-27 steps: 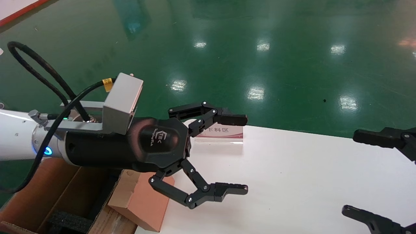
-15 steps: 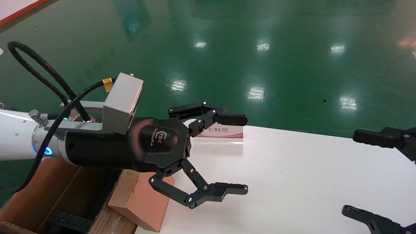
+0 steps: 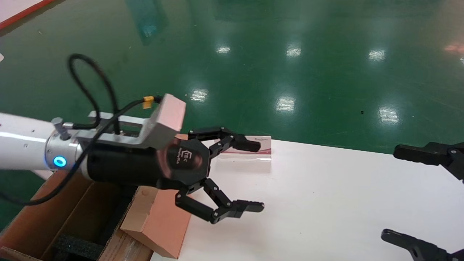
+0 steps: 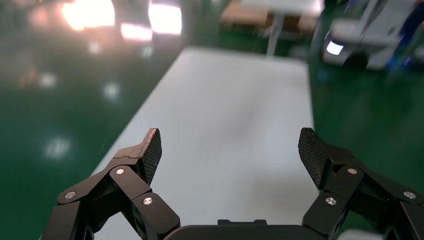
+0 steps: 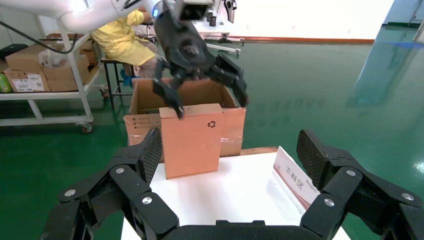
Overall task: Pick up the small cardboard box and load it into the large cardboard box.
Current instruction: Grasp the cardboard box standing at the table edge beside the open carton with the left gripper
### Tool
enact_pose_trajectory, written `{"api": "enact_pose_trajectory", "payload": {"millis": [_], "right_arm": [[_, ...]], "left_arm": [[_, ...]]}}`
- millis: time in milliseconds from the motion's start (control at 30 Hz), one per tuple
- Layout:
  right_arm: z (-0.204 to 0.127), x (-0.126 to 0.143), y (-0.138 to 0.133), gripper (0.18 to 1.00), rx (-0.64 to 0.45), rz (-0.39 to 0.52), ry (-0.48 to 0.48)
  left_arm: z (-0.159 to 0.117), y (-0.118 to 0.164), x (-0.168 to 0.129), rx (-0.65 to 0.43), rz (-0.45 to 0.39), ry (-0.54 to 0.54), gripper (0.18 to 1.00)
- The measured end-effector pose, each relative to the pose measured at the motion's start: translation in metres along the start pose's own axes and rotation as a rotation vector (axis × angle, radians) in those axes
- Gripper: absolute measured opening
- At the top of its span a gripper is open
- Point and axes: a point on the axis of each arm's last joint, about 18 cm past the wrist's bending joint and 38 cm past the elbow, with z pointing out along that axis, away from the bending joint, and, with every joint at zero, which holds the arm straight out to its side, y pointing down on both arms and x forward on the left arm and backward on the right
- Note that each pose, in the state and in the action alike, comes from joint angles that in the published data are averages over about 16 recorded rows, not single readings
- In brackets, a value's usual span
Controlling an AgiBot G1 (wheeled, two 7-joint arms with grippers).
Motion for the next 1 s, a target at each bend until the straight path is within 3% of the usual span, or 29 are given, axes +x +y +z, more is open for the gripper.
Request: {"api": "enact_pose_trajectory", "payload": {"millis": [533,733,1000], "right_arm": [[0.0,0.0,0.0,1.001,0.0,0.0,0.0],[0.0,0.0,0.0,1.001,0.0,0.0,0.0],[0.0,0.0,0.0,1.001,0.0,0.0,0.0]], "left_arm": [[-0.01,0.008,-0.046,-0.594,-0.177,-0.183,1.001],[-0.018,0.002,-0.059,-0.733,-0.256,-0.292,1.001],[-0.023,-0.006,-0.063,-0.839,-0.354,-0.378,1.001]]}}
